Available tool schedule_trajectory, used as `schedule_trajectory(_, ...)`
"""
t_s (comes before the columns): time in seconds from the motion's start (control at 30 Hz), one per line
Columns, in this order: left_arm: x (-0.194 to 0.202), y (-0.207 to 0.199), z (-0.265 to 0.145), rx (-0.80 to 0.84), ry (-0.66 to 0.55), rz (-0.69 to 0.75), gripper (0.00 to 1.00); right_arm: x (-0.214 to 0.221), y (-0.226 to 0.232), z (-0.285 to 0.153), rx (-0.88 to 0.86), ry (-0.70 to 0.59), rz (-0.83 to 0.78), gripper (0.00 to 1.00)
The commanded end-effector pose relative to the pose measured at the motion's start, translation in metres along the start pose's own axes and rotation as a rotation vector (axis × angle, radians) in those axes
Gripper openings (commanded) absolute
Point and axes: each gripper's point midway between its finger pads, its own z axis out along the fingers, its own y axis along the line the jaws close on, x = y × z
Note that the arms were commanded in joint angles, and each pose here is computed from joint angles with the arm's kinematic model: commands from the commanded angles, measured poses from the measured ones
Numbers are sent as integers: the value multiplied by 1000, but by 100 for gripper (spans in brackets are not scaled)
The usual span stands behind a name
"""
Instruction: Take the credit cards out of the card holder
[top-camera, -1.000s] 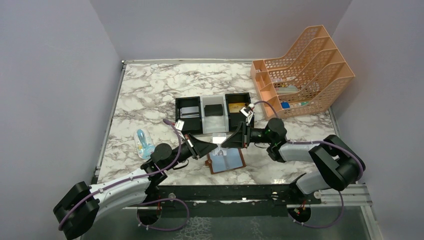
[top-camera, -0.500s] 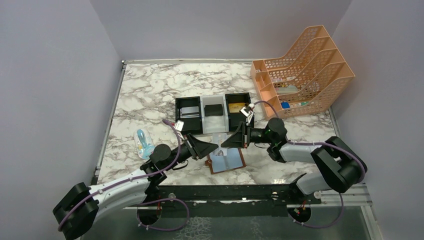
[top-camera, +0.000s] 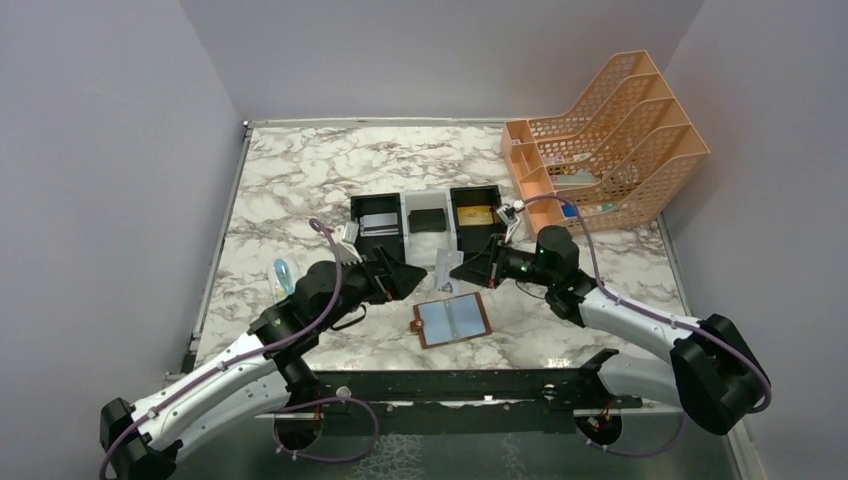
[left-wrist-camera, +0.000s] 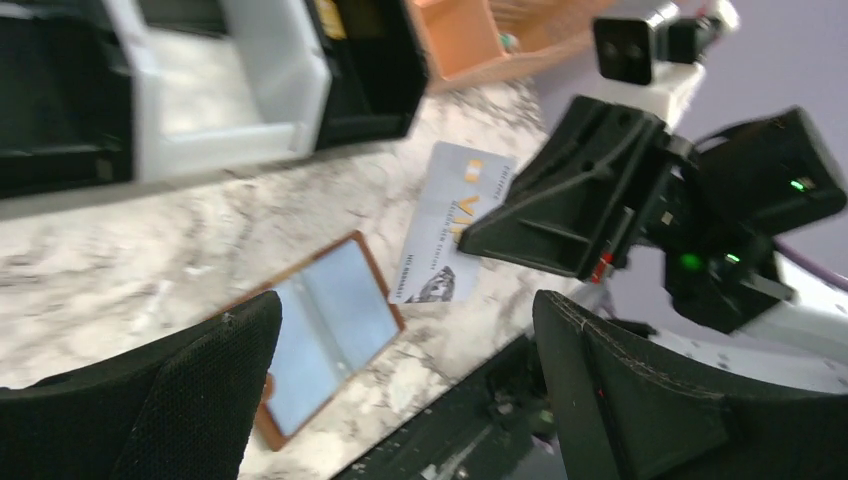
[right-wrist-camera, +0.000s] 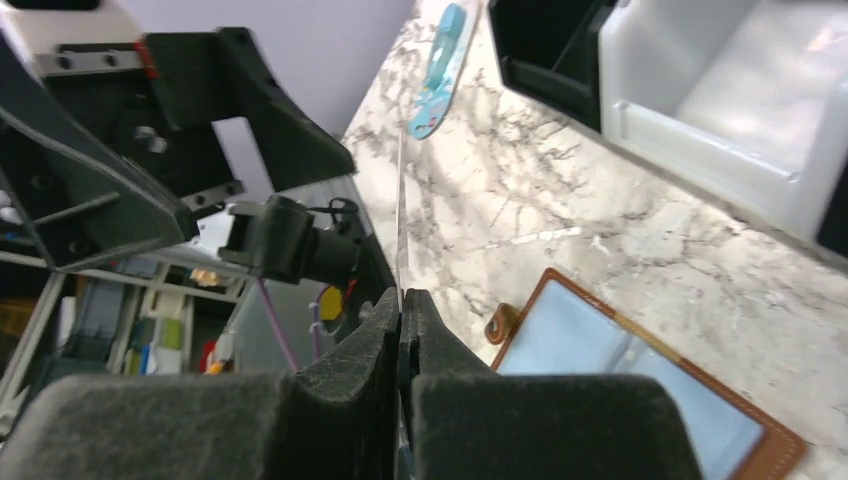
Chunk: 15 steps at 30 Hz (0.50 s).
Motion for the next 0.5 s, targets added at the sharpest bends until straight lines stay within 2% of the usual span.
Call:
schedule_trajectory(0.0, -20, 58, -26, -386, 7, 217, 99, -18, -16, -2, 135, -31, -114, 1)
schedule_trajectory(0.13, -53, 72, -43, -615, 1, 367, 99, -35, -10, -2, 160, -38, -196, 1)
schedule_trajectory(0.27, -87, 71, -58, -760, 7, 482, 99, -48, -8, 2, 214, -59, -293, 1)
schedule_trajectory(0.47, -124, 92, -71, -856, -4, 503, 99, -56, 2, 31, 305, -44, -485, 1)
